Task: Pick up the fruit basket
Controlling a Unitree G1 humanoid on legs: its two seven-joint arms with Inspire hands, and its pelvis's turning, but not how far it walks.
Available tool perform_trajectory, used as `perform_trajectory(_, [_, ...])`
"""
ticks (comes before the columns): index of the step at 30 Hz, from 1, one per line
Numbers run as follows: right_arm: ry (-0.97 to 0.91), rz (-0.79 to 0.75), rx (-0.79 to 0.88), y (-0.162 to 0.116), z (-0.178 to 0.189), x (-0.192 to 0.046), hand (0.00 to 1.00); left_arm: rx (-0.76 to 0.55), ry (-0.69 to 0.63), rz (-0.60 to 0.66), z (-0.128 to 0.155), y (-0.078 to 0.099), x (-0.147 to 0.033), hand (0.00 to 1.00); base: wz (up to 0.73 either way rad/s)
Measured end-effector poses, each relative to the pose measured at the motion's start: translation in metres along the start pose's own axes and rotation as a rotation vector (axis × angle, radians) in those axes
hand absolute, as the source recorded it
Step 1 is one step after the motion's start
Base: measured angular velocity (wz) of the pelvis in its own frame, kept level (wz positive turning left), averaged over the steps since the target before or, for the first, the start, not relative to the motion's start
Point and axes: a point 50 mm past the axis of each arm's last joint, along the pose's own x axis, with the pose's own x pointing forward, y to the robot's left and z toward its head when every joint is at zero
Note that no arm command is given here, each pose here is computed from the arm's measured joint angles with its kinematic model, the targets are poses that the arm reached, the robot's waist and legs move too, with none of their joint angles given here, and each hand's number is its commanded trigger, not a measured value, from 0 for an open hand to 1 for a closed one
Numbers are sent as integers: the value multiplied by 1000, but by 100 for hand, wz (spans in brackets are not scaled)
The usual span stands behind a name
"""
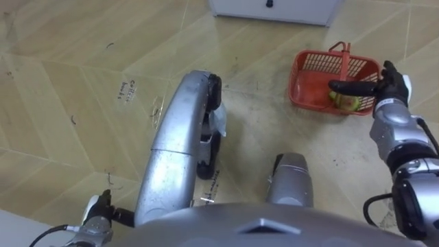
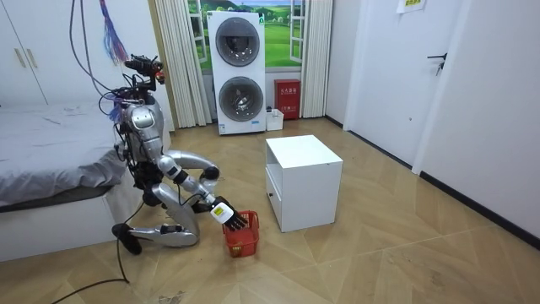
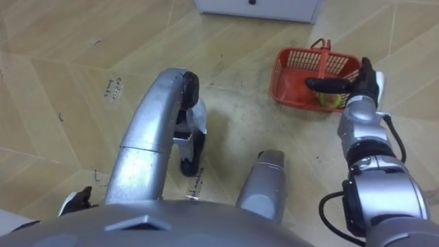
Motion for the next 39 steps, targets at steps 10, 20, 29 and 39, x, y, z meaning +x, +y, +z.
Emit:
perform_trajectory(10, [109,-12,-85,-25,-19,1,0,-55,14,-34,0,1,1,0,0])
perform_trajectory(20, [113,16,-23,-32,-15,3,0,-49,51,-57,-10,-3,-1,0,1])
perform_trajectory(29, [123,45,-22,-28,-16,3,0,-50,57,-82,-10,-4,-1,0,0])
perform_trajectory(39, [136,48,-12,-24,-11,4,0,-17,37,-109,-4,-8,-1,0,2])
